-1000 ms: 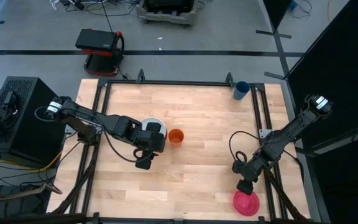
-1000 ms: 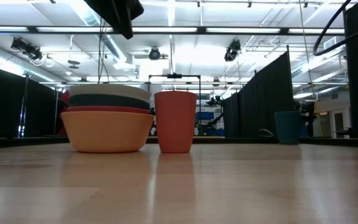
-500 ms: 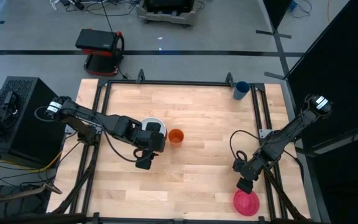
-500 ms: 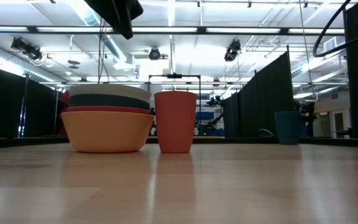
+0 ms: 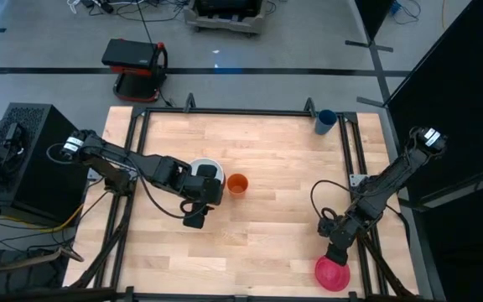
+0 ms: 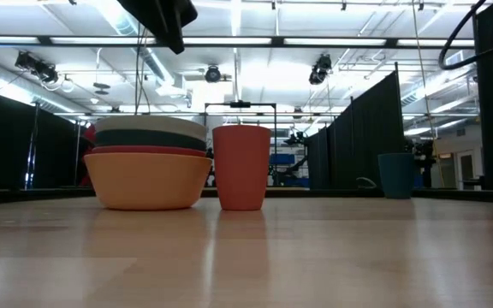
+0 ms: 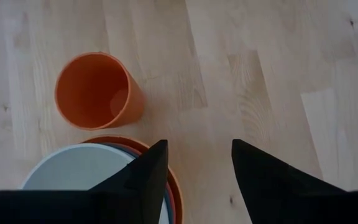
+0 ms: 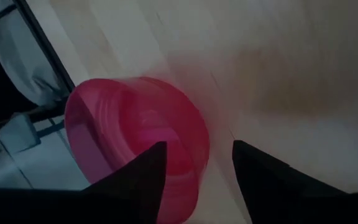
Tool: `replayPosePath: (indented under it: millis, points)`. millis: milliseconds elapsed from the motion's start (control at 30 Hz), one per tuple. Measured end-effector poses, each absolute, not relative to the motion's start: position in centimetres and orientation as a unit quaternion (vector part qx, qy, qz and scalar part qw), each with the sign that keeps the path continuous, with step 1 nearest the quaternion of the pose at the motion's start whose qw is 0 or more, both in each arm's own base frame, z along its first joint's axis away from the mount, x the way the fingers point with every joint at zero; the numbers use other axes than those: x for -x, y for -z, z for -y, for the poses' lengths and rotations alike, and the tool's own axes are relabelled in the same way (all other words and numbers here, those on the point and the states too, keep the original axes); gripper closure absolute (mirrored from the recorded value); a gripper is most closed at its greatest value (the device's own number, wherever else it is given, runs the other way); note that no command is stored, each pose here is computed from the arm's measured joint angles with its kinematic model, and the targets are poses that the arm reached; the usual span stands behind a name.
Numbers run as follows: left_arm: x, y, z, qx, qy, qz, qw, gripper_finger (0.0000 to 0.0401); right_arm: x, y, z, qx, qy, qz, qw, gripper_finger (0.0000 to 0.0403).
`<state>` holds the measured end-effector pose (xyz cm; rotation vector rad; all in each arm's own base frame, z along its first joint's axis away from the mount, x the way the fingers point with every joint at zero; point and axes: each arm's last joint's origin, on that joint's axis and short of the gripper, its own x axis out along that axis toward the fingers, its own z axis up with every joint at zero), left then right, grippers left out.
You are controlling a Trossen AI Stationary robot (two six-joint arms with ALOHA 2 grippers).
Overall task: Nest bowls inside each other
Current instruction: Stack the pink bowl on top of the stacked bowls
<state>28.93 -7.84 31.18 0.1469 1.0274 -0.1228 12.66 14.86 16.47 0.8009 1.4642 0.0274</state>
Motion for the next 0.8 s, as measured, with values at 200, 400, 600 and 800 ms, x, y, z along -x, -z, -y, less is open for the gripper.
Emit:
replayPosePath:
  millis: [200, 400, 600, 800]
  points:
    - [-29.0, -31.2, 7.8, -0.071, 0.057, -0.489, 0.867, 0.0236, -12.4, -16.3, -14.9, -0.34, -0.006, -0.65, 0.679, 0.022]
    - [-29.0, -31.2, 7.8, -0.071, 0.055, -0.488, 0.868, 0.0236, -12.1, -16.1, -15.0, -0.325, 0.0, -0.65, 0.687, 0.0219]
    - [-29.0, -31.2, 7.8, -0.072, 0.055, -0.488, 0.868, 0.0239, -12.3, -14.9, -15.3, -0.298, 0.015, -0.668, 0.682, 0.0239]
    - [-29.0, -31.2, 7.8, -0.073, 0.053, -0.488, 0.868, 0.0237, -12.5, -14.3, -15.4, -0.279, 0.004, -0.685, 0.673, 0.0327]
